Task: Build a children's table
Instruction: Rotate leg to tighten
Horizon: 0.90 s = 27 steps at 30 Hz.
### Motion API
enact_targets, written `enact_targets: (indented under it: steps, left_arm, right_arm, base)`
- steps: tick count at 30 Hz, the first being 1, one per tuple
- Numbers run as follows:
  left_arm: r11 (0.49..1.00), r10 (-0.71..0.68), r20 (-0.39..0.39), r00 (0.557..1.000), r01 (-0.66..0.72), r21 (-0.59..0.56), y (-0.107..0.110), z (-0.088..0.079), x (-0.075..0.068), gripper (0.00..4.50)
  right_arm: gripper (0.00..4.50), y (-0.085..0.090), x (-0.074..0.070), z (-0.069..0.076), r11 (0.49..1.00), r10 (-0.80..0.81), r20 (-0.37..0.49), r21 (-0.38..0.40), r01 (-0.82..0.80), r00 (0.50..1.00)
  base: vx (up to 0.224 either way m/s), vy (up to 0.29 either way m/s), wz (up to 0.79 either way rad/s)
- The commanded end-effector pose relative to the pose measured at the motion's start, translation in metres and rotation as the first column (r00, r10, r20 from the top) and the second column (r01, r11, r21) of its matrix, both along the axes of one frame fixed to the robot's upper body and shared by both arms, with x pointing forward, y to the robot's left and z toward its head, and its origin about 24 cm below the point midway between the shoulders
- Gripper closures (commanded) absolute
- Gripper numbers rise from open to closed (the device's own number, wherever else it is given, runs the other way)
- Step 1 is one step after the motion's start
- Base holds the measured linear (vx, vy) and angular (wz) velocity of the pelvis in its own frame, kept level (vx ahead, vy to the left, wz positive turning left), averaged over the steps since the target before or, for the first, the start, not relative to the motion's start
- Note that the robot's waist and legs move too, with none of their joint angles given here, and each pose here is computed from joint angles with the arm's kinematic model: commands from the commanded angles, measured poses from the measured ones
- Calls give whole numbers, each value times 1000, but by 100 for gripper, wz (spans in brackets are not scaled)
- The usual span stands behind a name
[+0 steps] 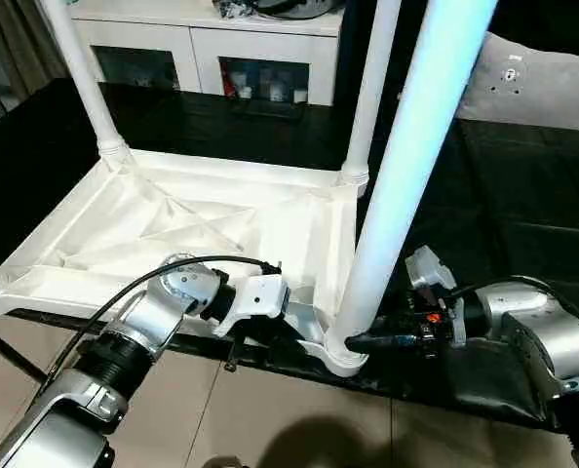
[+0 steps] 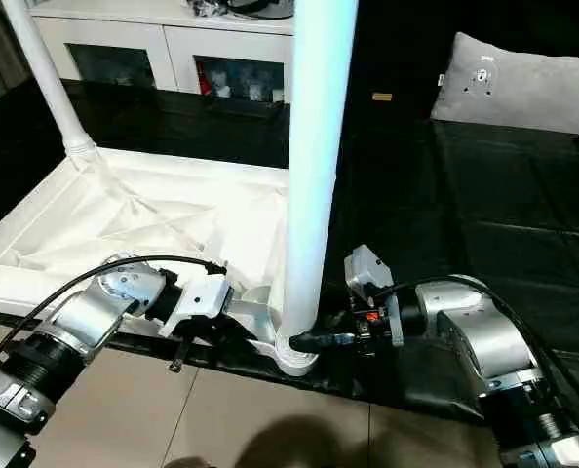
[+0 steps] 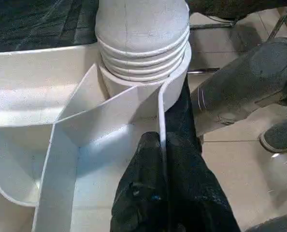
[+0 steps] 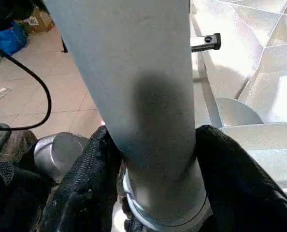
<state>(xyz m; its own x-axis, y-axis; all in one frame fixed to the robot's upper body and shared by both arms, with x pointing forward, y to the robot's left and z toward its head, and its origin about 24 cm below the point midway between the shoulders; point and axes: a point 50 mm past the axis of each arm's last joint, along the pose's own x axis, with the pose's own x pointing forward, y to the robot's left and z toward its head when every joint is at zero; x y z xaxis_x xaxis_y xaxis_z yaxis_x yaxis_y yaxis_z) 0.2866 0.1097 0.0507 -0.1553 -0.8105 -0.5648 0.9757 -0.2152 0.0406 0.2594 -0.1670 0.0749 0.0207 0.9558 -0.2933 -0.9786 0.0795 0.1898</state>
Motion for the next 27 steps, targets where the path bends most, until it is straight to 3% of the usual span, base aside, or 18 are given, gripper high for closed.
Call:
enact_targets:
  steps: [1, 6, 11, 12, 16, 17, 18, 20, 22, 23, 26, 27]
  left_arm:
    - [999, -40, 23, 999, 41, -17, -5, 7, -1, 450]
    - [999, 3, 11, 1000, -2, -39, -9, 6, 3, 450]
    - [989, 133, 2, 991, -132, -73, -16, 9, 11, 450]
    - [978, 190, 4, 982, -189, -87, -19, 11, 15, 450]
    - [933, 340, 31, 940, -333, -135, -28, 15, 26, 450]
    - [929, 350, 34, 936, -343, -137, -29, 16, 27, 450]
    - [904, 409, 42, 912, -398, -155, -34, 18, 32, 450]
    - [882, 452, 41, 891, -439, -170, -38, 19, 35, 450]
    - [839, 526, 39, 850, -510, -190, -45, 20, 40, 450]
    - [825, 547, 37, 836, -531, -194, -47, 20, 41, 450]
    - [790, 595, 37, 803, -576, -211, -54, 20, 44, 450]
    - [779, 610, 45, 791, -588, -217, -57, 20, 46, 450]
  right_arm:
    - [244, 0, -2, -1, 1000, 15, -20, -7, -15, 1000]
    - [254, 4, -9, -2, 999, -14, -48, 34, 16, 999]
    - [255, 17, -6, -9, 975, -219, -57, 31, 221, 974]
    - [255, 23, 1, -12, 937, -347, -50, 30, 348, 937]
    - [255, 38, 13, -16, 822, -567, -46, 30, 568, 823]
    - [255, 40, 14, -16, 815, -578, -46, 29, 579, 815]
    - [255, 48, 18, -17, 761, -647, -47, 28, 648, 761]
    - [255, 54, 23, -17, 701, -711, -55, 26, 713, 701]
    - [255, 58, 34, -19, 570, -821, -30, -3, 822, 570]
    - [255, 58, 37, -20, 531, -847, -19, -14, 847, 531]
    - [255, 58, 43, -16, 473, -880, -27, 19, 881, 474]
    - [199, 59, 45, -13, 465, -885, -23, 40, 885, 466]
  base:
    - [0, 0, 0]
    - [0, 0, 0]
    - [0, 0, 0]
    - [0, 0, 0]
    - [0, 0, 0]
    - [0, 0, 0]
    - [0, 0, 0]
    - [0, 0, 0]
    - [0, 0, 0]
    - [0, 0, 0]
    - [0, 0, 0]
    - [0, 0, 0]
